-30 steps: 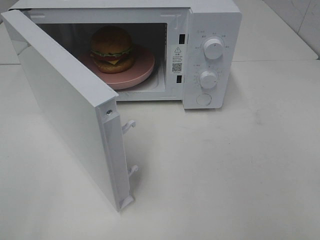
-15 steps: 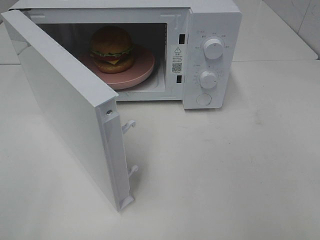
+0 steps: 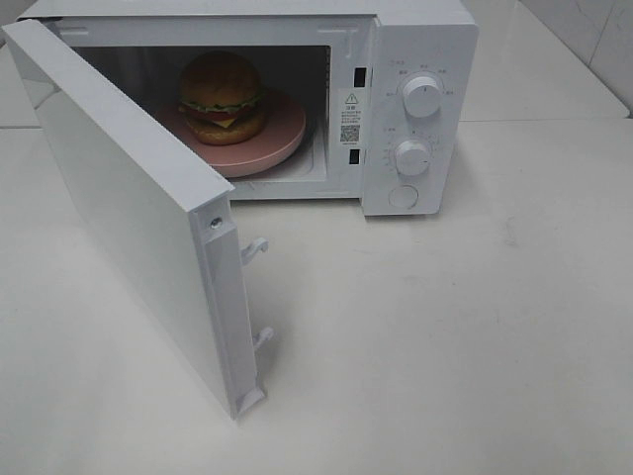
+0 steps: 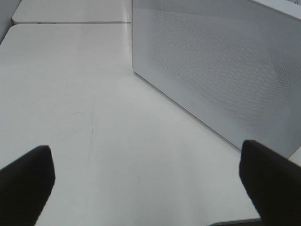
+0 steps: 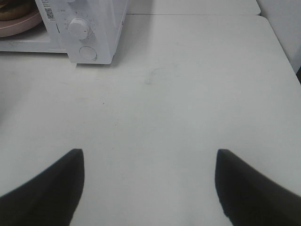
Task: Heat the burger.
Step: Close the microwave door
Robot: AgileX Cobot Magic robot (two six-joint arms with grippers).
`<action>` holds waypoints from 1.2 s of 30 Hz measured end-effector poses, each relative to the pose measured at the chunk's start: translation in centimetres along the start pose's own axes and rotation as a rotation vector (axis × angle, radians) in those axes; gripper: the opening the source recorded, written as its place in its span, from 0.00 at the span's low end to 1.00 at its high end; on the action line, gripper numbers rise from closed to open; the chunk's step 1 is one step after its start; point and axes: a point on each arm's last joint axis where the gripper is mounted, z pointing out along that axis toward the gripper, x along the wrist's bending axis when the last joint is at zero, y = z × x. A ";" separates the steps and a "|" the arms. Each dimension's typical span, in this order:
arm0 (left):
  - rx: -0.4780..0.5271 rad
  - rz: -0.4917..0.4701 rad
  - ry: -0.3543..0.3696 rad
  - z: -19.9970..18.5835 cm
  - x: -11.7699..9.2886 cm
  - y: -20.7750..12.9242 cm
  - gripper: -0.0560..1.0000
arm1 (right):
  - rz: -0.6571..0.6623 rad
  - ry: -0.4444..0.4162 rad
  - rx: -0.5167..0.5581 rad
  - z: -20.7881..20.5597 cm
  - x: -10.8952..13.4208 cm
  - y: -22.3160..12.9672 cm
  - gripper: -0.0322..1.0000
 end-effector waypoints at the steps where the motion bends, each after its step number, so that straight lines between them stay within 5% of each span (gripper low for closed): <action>1: 0.000 0.000 0.000 0.0 0.0 0.0 0.99 | 0.000 0.000 0.000 0.0 0.0 0.0 0.76; 15: -0.032 -0.011 0.021 0.9 0.5 2.1 0.91 | 0.000 0.000 0.000 0.0 0.0 0.0 0.76; 18: -0.052 -0.022 0.032 1.8 0.8 3.0 0.79 | 0.000 0.000 0.000 0.0 0.0 0.0 0.76; 20: -0.041 -0.043 0.048 4.0 1.4 3.5 0.58 | 0.000 0.000 0.000 0.0 0.0 0.0 0.76; 23: -0.039 -0.047 0.052 4.4 1.6 3.6 0.52 | 0.000 0.000 0.000 0.0 0.0 0.0 0.76; 25: -0.013 -0.073 0.061 6.5 2.1 3.7 0.21 | 0.000 0.000 0.000 0.0 0.0 0.0 0.76; 28: 0.019 -0.088 0.067 8.0 2.5 3.4 0.07 | 0.000 0.000 0.000 0.0 0.0 0.0 0.76; 36: -0.007 -0.105 0.076 10.6 3.0 2.1 0.05 | 0.000 0.000 0.000 0.0 0.0 0.0 0.76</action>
